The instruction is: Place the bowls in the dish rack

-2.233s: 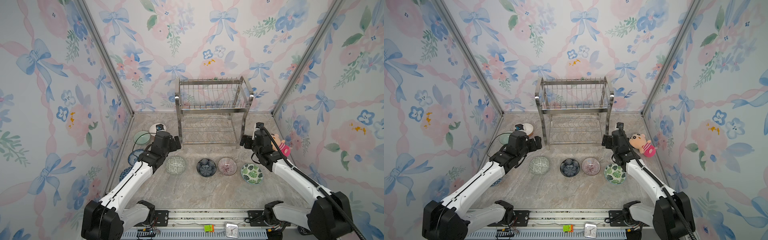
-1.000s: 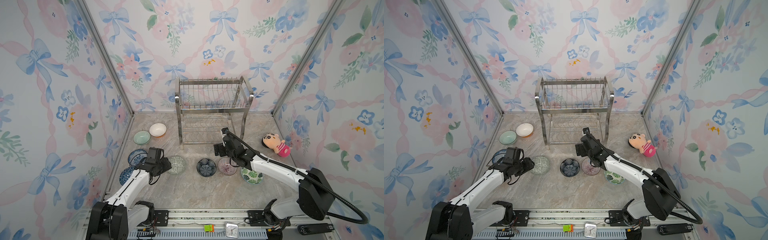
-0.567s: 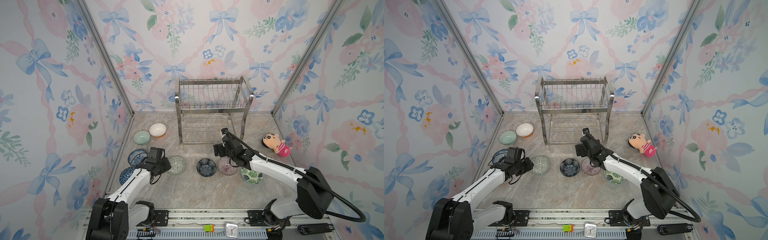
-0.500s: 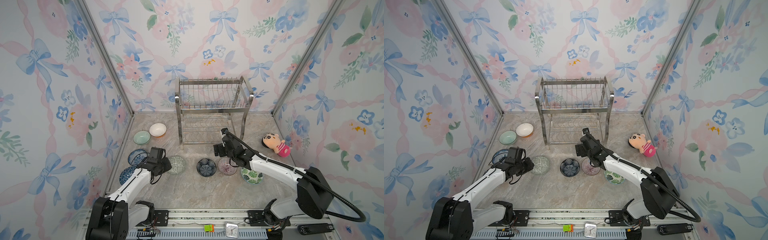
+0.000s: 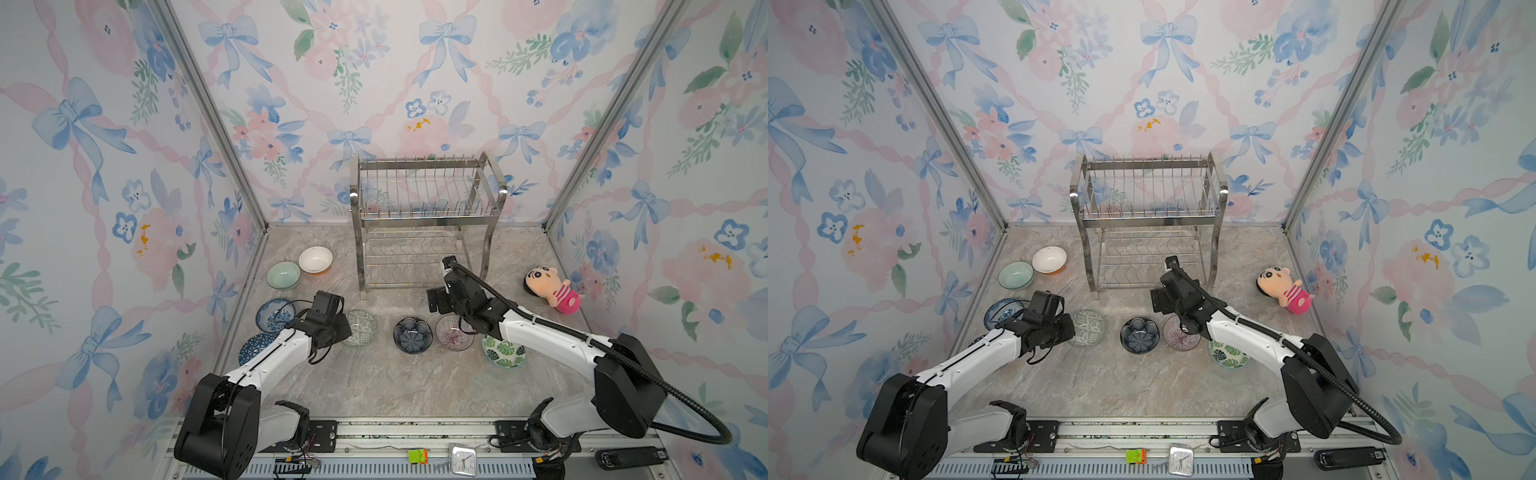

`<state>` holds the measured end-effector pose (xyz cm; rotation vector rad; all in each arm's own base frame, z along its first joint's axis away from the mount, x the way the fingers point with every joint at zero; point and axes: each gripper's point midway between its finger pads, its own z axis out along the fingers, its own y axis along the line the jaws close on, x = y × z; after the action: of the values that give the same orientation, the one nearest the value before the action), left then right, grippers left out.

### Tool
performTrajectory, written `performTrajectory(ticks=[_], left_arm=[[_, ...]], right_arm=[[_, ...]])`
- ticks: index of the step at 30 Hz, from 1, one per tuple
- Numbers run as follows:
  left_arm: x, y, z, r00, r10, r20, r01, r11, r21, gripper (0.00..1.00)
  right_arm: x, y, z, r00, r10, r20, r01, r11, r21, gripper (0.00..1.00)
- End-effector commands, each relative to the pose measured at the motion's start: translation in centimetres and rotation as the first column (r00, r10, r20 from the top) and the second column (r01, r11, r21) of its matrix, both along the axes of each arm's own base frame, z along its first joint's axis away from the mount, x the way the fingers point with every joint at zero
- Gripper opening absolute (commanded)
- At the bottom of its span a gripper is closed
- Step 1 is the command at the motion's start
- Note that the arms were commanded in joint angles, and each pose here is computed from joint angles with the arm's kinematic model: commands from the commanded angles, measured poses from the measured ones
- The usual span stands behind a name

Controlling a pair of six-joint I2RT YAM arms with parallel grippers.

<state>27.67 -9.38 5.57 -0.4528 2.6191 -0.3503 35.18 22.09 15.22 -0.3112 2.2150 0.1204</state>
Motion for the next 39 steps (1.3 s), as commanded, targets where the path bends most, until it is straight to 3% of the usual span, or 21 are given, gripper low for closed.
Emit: performTrajectory(ticks=[1,15,28,35,39], left_arm=[[2.0,-1.0,1.4,0.998,-0.001,0.055,0.002,1.0,-0.011,0.23],[5.9,-5.2,2.1,0.995,-0.063,0.076,0.065,0.998,-0.021,0.24],[6.3,-6.7,1.4,0.993,-0.091,0.07,0.094,0.995,-0.044,0.25],[6.6,-5.9,3.0,0.988,-0.103,0.116,0.106,0.994,-0.023,0.32],[6.3,-4.5,3.8,0.989,-0.089,0.118,0.093,0.995,-0.024,0.41]], right_arm=[[-0.6,0.0,0.8,1.0,-0.005,0.008,0.005,1.0,0.004,0.96],[-1.1,-0.6,0.3,1.0,-0.009,0.002,0.009,1.0,-0.003,0.97],[-1.0,-0.2,-0.1,1.0,-0.005,-0.015,0.005,1.0,0.006,0.97],[-1.4,0.5,0.4,1.0,0.009,-0.024,-0.009,1.0,0.026,0.97],[-1.7,1.3,0.3,0.999,0.02,-0.03,-0.019,0.999,0.026,0.97]])
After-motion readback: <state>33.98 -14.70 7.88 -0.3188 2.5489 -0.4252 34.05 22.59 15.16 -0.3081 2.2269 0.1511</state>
